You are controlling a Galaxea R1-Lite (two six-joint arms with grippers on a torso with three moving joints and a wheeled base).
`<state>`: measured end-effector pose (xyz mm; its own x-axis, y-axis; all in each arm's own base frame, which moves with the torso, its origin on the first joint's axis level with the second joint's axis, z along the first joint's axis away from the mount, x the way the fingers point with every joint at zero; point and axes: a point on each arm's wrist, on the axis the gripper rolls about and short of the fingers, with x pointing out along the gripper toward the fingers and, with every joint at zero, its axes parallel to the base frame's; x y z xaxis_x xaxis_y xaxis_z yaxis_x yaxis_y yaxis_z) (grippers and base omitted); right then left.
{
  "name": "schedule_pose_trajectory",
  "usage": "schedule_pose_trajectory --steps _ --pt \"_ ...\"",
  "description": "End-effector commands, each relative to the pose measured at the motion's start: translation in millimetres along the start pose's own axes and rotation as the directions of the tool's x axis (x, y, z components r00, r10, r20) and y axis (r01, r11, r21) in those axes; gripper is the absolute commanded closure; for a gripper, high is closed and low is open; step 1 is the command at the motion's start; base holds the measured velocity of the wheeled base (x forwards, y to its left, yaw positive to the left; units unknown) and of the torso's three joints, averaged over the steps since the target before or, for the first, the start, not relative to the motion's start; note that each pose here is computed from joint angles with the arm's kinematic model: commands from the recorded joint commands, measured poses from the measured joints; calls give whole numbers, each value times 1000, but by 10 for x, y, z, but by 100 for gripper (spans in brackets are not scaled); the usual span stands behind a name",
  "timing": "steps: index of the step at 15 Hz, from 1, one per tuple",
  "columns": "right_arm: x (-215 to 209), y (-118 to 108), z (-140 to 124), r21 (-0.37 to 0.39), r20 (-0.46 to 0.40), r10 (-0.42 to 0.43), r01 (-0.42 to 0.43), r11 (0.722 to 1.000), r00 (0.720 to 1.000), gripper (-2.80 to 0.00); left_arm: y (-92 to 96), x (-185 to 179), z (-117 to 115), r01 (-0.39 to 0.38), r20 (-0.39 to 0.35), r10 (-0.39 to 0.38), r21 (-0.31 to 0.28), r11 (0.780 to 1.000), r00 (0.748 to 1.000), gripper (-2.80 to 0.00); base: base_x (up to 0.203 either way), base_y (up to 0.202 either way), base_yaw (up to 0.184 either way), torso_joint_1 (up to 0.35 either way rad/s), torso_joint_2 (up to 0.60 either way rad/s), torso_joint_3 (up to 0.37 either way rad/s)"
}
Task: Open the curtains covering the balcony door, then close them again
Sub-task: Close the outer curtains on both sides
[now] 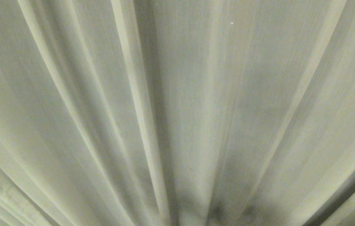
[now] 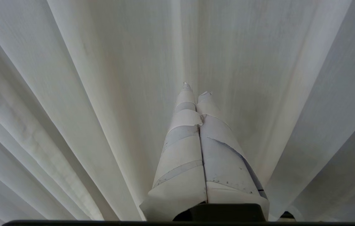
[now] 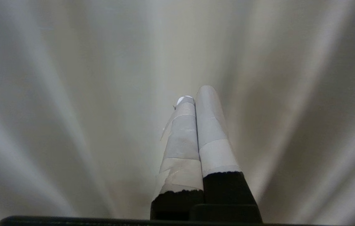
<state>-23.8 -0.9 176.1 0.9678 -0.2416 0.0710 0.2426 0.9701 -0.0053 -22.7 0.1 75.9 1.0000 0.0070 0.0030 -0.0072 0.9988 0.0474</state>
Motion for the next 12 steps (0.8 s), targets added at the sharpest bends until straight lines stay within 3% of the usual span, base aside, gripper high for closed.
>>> schedule_pose_trajectory --steps 1,2,12 --pt "205 34 140 -22 -85 -147 145 989 986 0 0 -1 1 -2 2 2 0 1000 1000 0 0 0 0 0 0 0" --pt "251 36 169 -27 -100 -182 180 983 978 -280 0 -1 1 -2 2 2 0 1000 1000 0 0 0 0 0 0 0" --pt "591 -57 426 -39 -170 -377 376 926 910 -280 0 -1 1 -1 2 1 0 1000 1000 0 0 0 0 0 0 0"
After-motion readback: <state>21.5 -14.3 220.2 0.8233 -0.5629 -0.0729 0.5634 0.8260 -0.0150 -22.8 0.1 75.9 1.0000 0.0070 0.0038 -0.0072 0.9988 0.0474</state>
